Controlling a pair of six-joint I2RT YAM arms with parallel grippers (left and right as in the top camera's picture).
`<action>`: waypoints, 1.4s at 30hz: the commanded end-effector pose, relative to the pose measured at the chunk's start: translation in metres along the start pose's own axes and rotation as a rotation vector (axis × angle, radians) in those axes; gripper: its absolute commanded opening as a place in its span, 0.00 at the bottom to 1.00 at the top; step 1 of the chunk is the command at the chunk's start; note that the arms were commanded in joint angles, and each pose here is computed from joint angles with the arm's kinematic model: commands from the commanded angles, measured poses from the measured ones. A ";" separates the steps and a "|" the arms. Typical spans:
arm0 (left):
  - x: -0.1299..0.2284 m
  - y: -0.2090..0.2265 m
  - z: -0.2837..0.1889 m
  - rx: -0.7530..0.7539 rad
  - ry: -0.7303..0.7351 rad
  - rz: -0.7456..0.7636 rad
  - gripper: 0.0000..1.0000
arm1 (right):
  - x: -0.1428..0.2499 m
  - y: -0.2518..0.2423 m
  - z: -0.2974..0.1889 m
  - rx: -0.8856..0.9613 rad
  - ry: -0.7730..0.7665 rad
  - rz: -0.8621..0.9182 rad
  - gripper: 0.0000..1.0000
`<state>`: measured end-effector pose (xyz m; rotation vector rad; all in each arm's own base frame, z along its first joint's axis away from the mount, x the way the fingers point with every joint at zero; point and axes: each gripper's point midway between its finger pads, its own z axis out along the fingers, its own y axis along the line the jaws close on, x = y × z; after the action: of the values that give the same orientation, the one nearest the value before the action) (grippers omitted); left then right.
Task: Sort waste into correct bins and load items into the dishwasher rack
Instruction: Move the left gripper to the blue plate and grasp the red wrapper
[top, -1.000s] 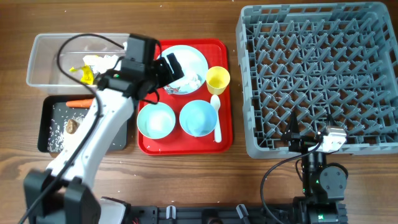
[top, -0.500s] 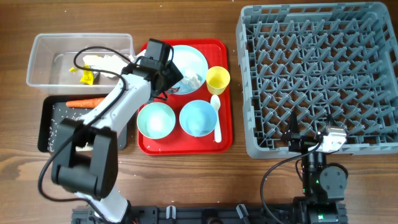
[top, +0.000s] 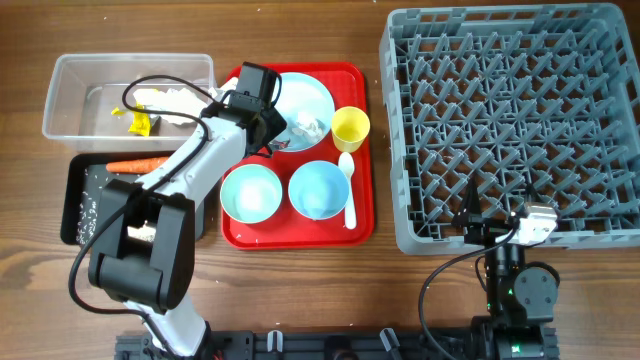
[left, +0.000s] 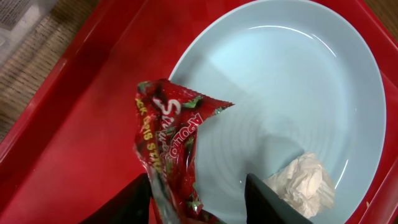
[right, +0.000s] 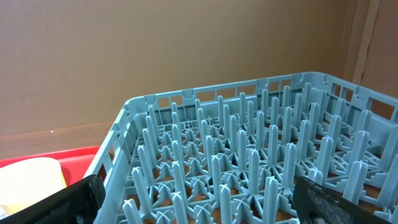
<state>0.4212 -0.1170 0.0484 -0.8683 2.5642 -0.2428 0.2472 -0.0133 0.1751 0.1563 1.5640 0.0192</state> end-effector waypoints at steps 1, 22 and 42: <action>0.000 0.003 0.001 -0.021 -0.005 0.002 0.52 | -0.001 -0.003 0.000 0.014 -0.003 0.008 1.00; 0.003 0.008 0.008 -0.045 0.002 0.005 0.48 | -0.001 -0.003 0.000 0.014 -0.003 0.008 1.00; 0.004 0.008 0.008 -0.045 0.004 0.006 0.36 | -0.001 -0.003 0.000 0.014 -0.003 0.008 1.00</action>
<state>0.4167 -0.1155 0.0413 -0.8751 2.5897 -0.2192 0.2472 -0.0133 0.1751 0.1563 1.5640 0.0192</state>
